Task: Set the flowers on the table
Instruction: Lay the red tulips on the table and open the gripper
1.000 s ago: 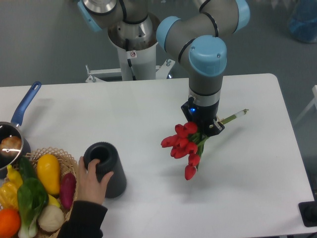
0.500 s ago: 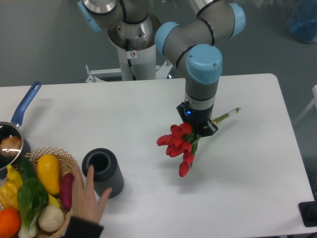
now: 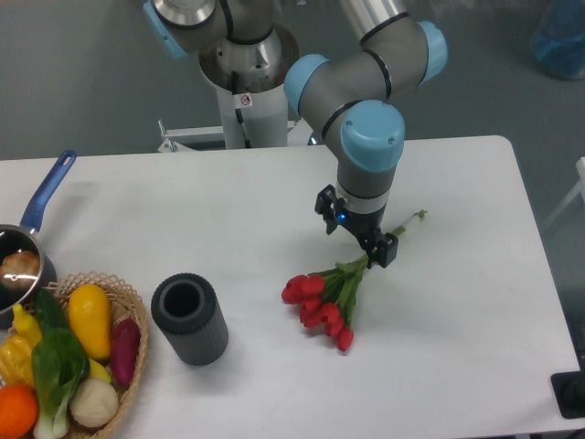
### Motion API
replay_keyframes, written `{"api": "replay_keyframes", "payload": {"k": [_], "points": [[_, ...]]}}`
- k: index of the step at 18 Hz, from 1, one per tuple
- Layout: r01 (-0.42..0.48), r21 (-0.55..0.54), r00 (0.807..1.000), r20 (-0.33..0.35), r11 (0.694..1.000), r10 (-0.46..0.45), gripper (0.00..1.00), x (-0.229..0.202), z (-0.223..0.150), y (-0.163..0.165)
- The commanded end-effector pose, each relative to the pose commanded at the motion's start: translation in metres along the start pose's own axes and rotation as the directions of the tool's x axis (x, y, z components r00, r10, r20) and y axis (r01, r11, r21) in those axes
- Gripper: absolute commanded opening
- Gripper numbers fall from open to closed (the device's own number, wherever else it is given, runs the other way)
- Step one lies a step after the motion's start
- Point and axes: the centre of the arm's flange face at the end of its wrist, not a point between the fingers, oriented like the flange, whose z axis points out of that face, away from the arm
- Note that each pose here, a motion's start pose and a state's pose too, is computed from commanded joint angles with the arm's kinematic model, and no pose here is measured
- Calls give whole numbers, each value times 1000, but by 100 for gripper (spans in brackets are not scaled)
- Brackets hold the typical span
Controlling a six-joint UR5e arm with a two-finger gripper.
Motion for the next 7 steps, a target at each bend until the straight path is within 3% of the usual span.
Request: {"api": "replay_keyframes", "payload": {"k": [3, 7], "points": [[20, 6, 1000, 4, 1000, -20, 100, -8, -2, 20], [-58, 4, 998, 9, 998, 58, 100, -10, -2, 22]]}}
